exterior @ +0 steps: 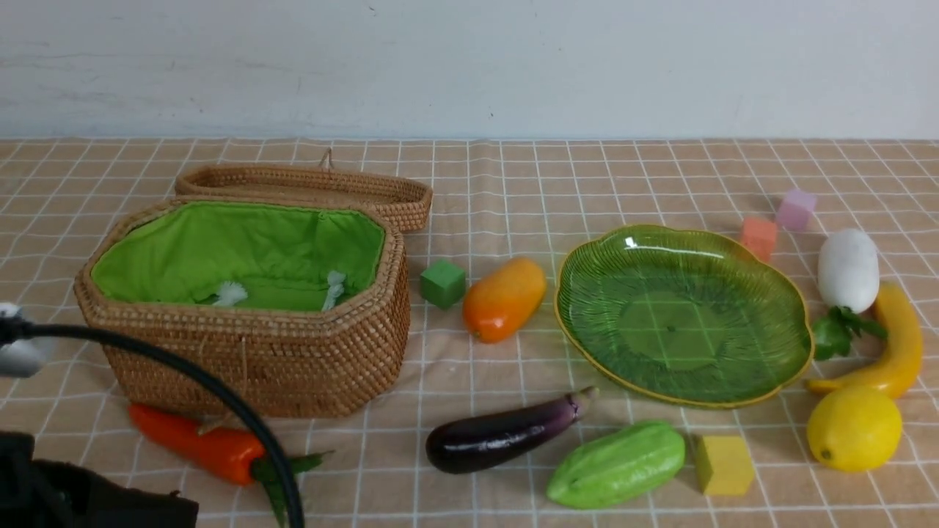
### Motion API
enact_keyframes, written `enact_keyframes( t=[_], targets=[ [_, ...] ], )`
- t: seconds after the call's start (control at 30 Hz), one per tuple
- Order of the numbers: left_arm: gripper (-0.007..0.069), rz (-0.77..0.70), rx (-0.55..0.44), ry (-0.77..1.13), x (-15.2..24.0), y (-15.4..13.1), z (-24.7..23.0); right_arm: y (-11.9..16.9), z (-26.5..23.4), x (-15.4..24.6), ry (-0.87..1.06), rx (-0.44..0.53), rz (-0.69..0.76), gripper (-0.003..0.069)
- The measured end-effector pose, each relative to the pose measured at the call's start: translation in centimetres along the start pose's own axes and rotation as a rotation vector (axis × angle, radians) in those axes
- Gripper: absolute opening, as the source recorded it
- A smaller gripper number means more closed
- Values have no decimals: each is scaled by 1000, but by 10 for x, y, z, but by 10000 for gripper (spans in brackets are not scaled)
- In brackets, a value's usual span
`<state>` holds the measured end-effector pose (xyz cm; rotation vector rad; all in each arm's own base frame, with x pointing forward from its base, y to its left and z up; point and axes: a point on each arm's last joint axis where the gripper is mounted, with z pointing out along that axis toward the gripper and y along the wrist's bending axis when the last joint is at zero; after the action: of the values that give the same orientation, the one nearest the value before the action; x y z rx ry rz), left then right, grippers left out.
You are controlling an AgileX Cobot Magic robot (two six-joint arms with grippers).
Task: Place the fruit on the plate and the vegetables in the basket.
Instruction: Use the left arm to grab a carrot and put it into the left basket
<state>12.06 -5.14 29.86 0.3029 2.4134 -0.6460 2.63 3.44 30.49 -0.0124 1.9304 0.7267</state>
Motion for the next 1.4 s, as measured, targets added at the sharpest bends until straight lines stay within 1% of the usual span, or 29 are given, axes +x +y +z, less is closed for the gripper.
enact_keyframes(
  t=[0.07, 0.13, 0.2, 0.33, 0.37, 0.4, 0.43, 0.5, 0.53, 0.57, 0.6, 0.63, 0.67, 0.77, 0.87, 0.93, 1.0, 1.1, 1.3, 1.4],
  targets=[
    [-13, 69, 15, 42, -13, 1, 3, 23, -14, -20, 202, -65, -180, 55],
    [-13, 123, 22, 58, -20, 2, 6, 32, -21, -29, 296, -99, -264, 54],
    [-13, 167, 28, 77, -25, 4, 10, 36, -22, -32, 334, -115, -309, 53],
    [-12, 403, 76, 194, -35, 20, 39, 40, -26, -36, 355, -143, -429, 53],
    [-11, 415, 78, 201, -35, 22, 41, 40, -26, -37, 353, -144, -434, 53],
    [2, 488, 90, 240, -36, 29, 52, 40, -25, -37, 352, -149, -459, 54],
    [31, 532, 101, 275, -37, 36, 64, 40, -25, -37, 348, -153, -482, 55],
    [67, 558, 99, 292, -38, 42, 73, 40, -25, -37, 347, -156, -498, 55],
    [128, 579, 91, 326, -38, 52, 87, 40, -25, -37, 345, -159, -515, 56],
    [137, 581, 87, 329, -38, 53, 88, 40, -25, -37, 345, -159, -517, 56],
    [204, 641, 54, 363, -37, 59, 97, 40, -25, -37, 344, -162, -532, 57],
    [248, 700, 40, 390, -36, 58, 102, 40, -25, -37, 343, -164, -544, 58],
    [255, 709, 33, 393, -36, 59, 102, 40, -25, -37, 343, -164, -545, 59],
    [328, 944, -7, 461, -33, 47, 108, 40, -25, -37, 339, -168, -567, 64],
    [352, 1074, -67, 460, -36, 45, 111, 38, -22, -36, 333, -166, -565, 66],
    [360, 1104, -92, 450, -39, 47, 112, 37, -21, -35, 339, -164, -562, 67],
    [387, 1162, -145, 426, -44, 51, 117, 35, -17, -31, 356, -167, -550, 67],
    [420, 1199, -175, 415, -47, 55, 123, 34, -15, -28, 368, -175, -539, 68],
    [483, 1307, -146, 466, -45, 64, 141, 33, -12, -25, 377, -191, -518, 73],
    [494, 1347, -134, 492, -43, 69, 150, 34, -12, -25, 373, -203, -507, 76]
  ],
)
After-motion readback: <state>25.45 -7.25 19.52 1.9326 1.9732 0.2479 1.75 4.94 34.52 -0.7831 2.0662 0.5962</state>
